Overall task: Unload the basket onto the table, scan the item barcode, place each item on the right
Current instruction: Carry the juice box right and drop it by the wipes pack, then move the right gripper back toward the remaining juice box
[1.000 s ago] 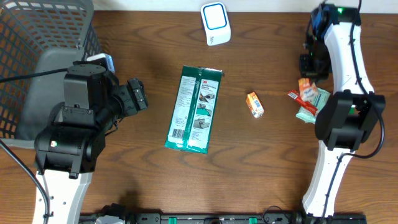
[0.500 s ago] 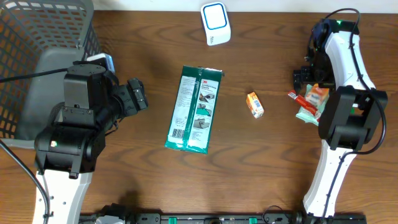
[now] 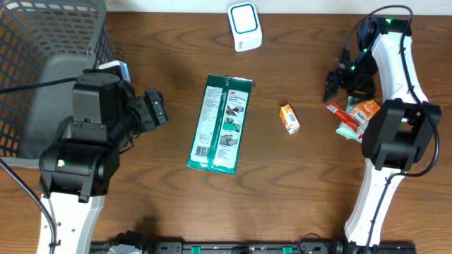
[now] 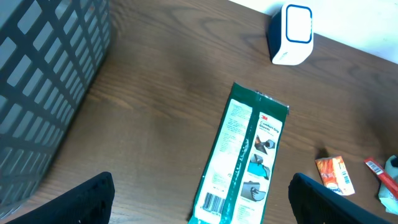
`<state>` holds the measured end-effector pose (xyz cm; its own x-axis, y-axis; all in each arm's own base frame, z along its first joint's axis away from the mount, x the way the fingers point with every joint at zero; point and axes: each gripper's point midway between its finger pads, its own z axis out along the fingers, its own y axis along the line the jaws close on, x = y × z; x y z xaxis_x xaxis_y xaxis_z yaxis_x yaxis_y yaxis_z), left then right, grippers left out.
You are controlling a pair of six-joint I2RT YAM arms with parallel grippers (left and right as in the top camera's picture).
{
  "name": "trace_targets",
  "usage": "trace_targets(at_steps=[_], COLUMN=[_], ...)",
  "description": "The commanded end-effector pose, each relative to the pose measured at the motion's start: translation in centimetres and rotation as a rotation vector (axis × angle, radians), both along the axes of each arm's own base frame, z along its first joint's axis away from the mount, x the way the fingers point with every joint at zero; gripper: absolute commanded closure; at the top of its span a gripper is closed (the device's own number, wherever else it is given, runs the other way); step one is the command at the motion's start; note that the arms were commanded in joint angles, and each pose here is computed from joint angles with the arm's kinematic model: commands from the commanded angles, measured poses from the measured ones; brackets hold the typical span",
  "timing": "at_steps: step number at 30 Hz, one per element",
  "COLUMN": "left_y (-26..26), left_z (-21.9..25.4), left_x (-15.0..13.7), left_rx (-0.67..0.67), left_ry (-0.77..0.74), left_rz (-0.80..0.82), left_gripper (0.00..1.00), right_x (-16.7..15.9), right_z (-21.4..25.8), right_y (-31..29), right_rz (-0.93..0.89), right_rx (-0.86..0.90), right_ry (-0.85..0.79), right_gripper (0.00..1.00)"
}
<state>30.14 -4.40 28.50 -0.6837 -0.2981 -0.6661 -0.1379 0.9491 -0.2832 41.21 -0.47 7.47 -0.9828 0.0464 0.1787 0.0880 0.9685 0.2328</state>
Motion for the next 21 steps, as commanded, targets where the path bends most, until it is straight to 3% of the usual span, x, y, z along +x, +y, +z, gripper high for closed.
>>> trace_targets(at_steps=[1,2,8,21], left_y=[-0.1,-0.1,-0.1,-0.1], left_z=[0.4,0.4,0.4,0.4], left_x=[0.0,0.0,0.0,0.0], left_rx=[-0.001,-0.001,-0.001,-0.001], left_ry=[-0.01,-0.01,-0.01,-0.01], left_rz=[-0.003,-0.003,-0.003,-0.003], left_gripper=[0.1,0.1,0.1,0.1], right_x=[2.0,2.2,0.8,-0.3], right_z=[3.4,3.6,2.2,-2.7], right_y=[5.9,6.4,8.8,9.7], right_rz=[0.034,0.035,0.113,0.161], right_rx=[0.342,0.361,0.306,-0.117], right_ry=[-0.133,-0.141,-0.087,-0.031], right_gripper=[0.83,0.99,0.99,0.98])
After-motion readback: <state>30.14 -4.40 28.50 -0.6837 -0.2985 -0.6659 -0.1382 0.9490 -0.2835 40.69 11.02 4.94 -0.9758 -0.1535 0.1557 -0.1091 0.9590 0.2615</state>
